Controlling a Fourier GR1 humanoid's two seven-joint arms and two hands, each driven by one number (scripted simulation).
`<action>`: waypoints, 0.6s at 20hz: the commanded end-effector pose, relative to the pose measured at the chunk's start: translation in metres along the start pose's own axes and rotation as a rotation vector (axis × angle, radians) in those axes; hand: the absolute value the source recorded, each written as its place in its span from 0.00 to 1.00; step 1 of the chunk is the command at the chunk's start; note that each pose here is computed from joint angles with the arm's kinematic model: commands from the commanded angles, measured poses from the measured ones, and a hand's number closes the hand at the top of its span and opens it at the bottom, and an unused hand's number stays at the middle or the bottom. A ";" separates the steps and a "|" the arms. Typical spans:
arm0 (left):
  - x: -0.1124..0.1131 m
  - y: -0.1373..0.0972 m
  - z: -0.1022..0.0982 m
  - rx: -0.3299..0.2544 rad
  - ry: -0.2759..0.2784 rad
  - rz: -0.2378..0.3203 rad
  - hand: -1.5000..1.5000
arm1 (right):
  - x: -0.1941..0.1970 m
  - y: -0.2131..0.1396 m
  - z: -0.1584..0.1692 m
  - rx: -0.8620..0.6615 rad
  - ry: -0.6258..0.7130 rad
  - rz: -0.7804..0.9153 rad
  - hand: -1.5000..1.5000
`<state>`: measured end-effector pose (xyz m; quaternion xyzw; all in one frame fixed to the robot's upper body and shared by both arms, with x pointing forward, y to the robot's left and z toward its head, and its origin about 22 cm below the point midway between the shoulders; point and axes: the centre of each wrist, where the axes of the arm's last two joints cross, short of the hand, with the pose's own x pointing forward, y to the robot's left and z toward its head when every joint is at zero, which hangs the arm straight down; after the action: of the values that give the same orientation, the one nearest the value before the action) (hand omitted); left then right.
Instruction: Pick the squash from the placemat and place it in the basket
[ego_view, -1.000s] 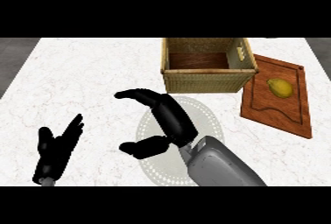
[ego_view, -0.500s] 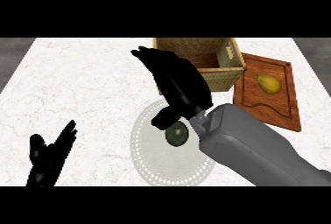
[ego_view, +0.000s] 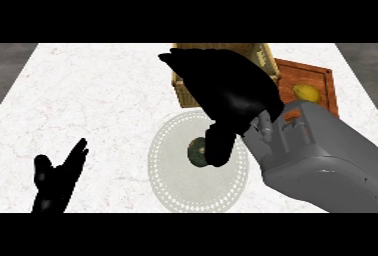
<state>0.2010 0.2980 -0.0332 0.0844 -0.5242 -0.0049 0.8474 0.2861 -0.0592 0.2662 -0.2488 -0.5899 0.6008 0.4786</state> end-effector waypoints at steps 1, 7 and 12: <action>-0.024 -0.010 0.003 0.017 0.105 0.003 0.50 | -0.004 -0.017 0.013 0.148 0.089 0.108 0.00; -0.028 -0.011 0.012 -0.009 0.100 0.004 0.50 | -0.011 -0.042 0.030 0.151 0.108 0.098 0.00; -0.027 -0.001 0.002 -0.023 0.089 -0.016 0.50 | -0.001 -0.015 0.030 0.166 0.100 0.038 0.00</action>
<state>0.2032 0.2948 -0.0326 0.0808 -0.5329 -0.0103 0.8423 0.2747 -0.0906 0.2886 -0.2133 -0.5494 0.6421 0.4903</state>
